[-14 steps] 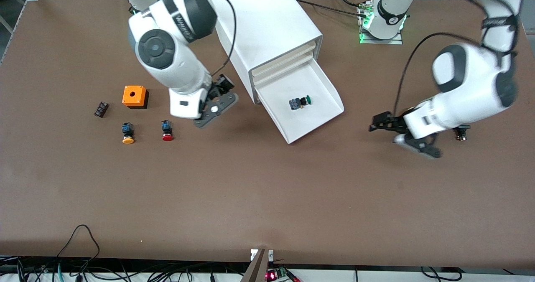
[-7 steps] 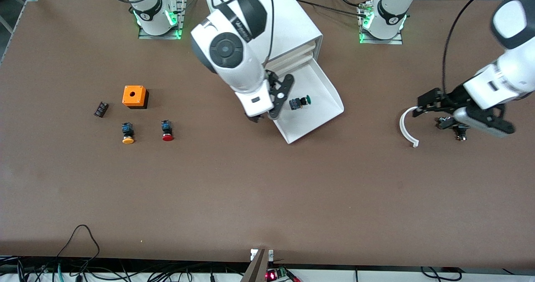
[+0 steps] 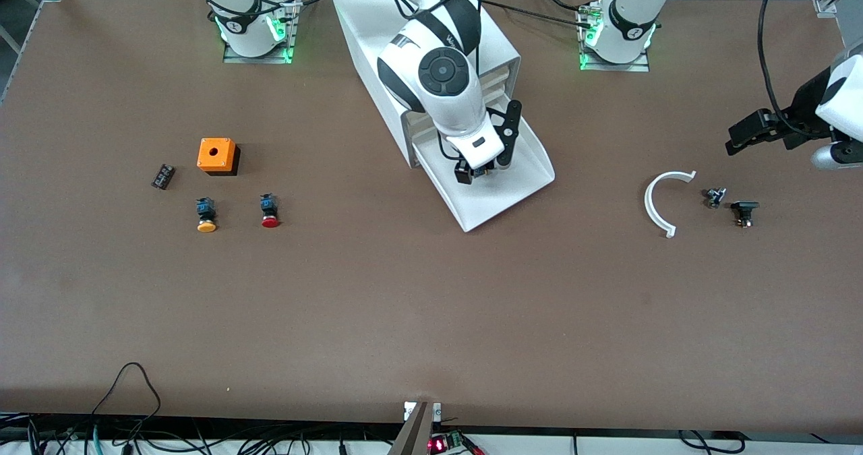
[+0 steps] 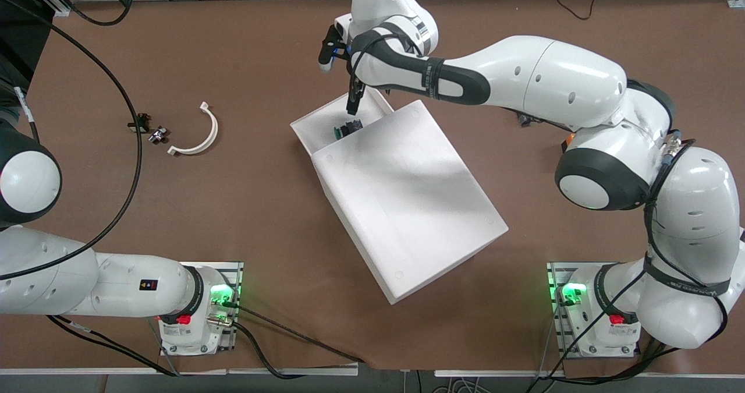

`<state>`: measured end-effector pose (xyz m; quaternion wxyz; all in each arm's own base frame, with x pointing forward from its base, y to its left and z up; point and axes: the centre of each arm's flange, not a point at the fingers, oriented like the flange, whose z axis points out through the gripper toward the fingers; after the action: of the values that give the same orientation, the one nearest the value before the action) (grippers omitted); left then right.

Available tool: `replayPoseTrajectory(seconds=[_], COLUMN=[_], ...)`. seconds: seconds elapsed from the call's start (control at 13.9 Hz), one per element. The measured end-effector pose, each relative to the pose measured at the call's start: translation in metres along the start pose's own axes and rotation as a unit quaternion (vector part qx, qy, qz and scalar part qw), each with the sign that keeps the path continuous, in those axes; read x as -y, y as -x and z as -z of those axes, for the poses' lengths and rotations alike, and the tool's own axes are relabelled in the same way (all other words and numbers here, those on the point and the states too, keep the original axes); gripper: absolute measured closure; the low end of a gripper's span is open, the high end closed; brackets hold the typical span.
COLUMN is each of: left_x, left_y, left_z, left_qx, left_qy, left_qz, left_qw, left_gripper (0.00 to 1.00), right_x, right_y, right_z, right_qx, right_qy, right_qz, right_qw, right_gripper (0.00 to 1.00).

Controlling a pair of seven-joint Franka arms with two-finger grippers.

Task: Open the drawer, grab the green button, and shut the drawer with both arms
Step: 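Lower the right gripper into the drawer and grasp the green button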

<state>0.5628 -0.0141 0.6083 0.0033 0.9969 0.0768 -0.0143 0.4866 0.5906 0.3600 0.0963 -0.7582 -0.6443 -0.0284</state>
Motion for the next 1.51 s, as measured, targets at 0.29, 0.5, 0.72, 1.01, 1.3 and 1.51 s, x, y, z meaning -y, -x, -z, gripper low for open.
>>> replayPoseTrajectory(seconds=[0.29, 0.5, 0.72, 1.01, 1.3, 1.51], left_x=[0.005, 0.005, 0.005, 0.005, 0.005, 0.005], left_y=[-0.001, -0.001, -0.001, -0.001, -0.001, -0.001], left_z=[0.002, 0.002, 0.002, 0.002, 0.003, 0.003], left_qx=[-0.002, -0.002, -0.002, -0.002, -0.002, -0.003], left_qy=[-0.001, -0.001, -0.001, -0.001, -0.001, 0.000], left_qz=[0.011, 0.012, 0.012, 0.012, 0.011, 0.011], left_qw=[1.000, 1.000, 1.000, 1.000, 1.000, 1.000], left_gripper=[0.00, 0.00, 0.00, 0.00, 0.00, 0.00], right_x=[-0.008, -0.009, -0.004, 0.011, 0.012, 0.017], right_y=[0.005, 0.008, 0.008, -0.001, -0.002, -0.005], right_z=[-0.013, -0.032, -0.057, -0.069, -0.087, -0.103], right_qx=[0.018, 0.028, 0.038, 0.041, 0.039, 0.037], right_qy=[0.008, -0.001, -0.011, -0.015, -0.013, -0.012], right_qz=[0.118, 0.138, 0.143, 0.155, 0.156, 0.160], right_qw=[0.993, 0.990, 0.989, 0.987, 0.987, 0.986], right_gripper=[0.00, 0.00, 0.00, 0.00, 0.00, 0.00])
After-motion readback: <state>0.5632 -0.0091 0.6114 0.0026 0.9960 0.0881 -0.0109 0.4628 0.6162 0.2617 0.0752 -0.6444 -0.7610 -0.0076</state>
